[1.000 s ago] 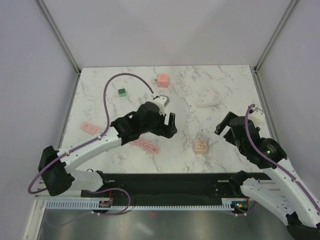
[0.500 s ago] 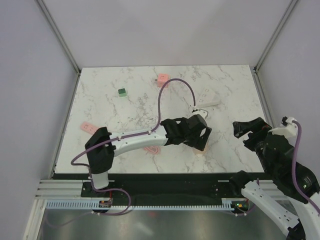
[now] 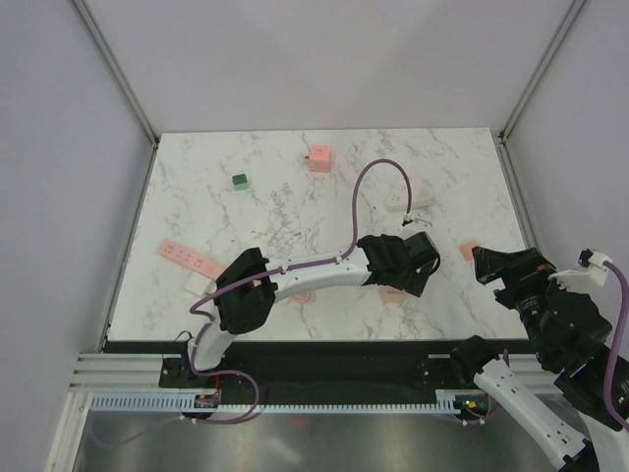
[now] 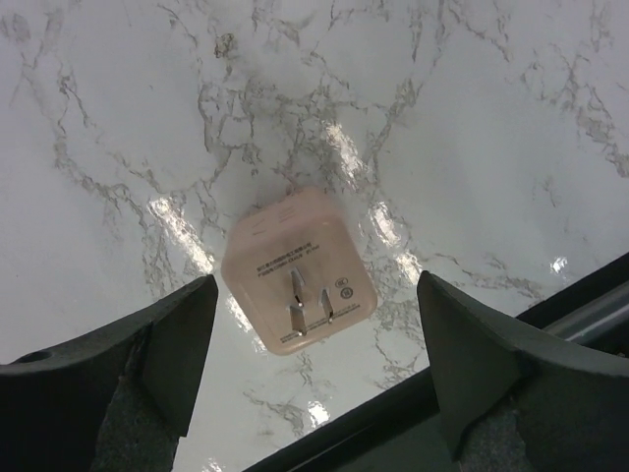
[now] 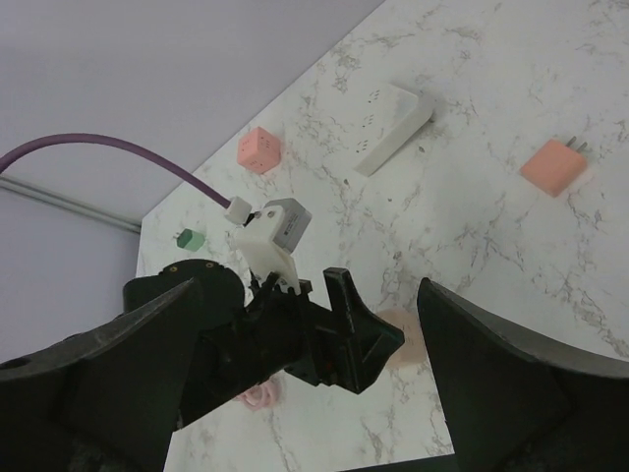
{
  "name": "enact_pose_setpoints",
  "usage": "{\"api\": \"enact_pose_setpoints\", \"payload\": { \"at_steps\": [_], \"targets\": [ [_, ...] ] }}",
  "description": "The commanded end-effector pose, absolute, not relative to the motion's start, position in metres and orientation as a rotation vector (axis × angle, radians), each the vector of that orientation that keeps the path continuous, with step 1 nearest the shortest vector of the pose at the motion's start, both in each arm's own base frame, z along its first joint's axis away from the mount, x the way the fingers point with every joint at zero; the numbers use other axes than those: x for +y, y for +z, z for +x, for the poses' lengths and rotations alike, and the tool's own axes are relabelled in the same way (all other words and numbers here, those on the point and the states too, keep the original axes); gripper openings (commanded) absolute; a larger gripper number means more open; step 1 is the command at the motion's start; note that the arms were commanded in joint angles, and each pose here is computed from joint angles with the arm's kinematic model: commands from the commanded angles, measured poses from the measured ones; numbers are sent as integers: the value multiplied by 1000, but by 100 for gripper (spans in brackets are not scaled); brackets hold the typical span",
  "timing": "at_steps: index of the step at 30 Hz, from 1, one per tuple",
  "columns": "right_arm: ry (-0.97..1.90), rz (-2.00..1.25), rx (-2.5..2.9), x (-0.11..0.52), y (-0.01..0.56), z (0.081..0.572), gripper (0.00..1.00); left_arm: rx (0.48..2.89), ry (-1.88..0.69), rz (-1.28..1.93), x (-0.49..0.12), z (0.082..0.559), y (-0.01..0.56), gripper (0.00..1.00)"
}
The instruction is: Insert the plug
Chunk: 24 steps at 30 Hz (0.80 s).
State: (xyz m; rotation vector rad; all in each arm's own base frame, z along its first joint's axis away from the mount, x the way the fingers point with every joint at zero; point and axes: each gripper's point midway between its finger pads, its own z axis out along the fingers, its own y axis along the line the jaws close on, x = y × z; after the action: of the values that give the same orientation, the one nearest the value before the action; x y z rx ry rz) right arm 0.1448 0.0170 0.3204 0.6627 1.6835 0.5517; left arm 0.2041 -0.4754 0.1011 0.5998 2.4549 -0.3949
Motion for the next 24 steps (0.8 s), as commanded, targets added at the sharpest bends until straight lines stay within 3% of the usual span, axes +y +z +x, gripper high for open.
{"api": "enact_pose_setpoints", "payload": {
  "at_steps": [1, 11, 14, 16, 20, 21, 24],
  "targets": [
    [580, 631, 1668, 21, 327, 144, 98, 2440, -296, 552, -478, 213, 94, 89],
    [605, 606, 1693, 29, 321, 145, 98, 2471, -153, 533, -465, 214, 68, 87],
    [613, 597, 1701, 32, 318, 146, 98, 2477, -151, 517, -466, 215, 64, 80],
    [619, 577, 1712, 36, 315, 147, 98, 2476, -162, 512, -467, 215, 65, 54],
    [632, 531, 1739, 46, 308, 151, 97, 2498, -279, 533, -474, 211, 77, 19],
    [631, 512, 1757, 50, 302, 153, 97, 2497, -325, 535, -472, 209, 88, 2],
    [710, 425, 1769, 70, 299, 154, 95, 2536, -501, 530, -465, 204, 95, 2]
  ]
}}
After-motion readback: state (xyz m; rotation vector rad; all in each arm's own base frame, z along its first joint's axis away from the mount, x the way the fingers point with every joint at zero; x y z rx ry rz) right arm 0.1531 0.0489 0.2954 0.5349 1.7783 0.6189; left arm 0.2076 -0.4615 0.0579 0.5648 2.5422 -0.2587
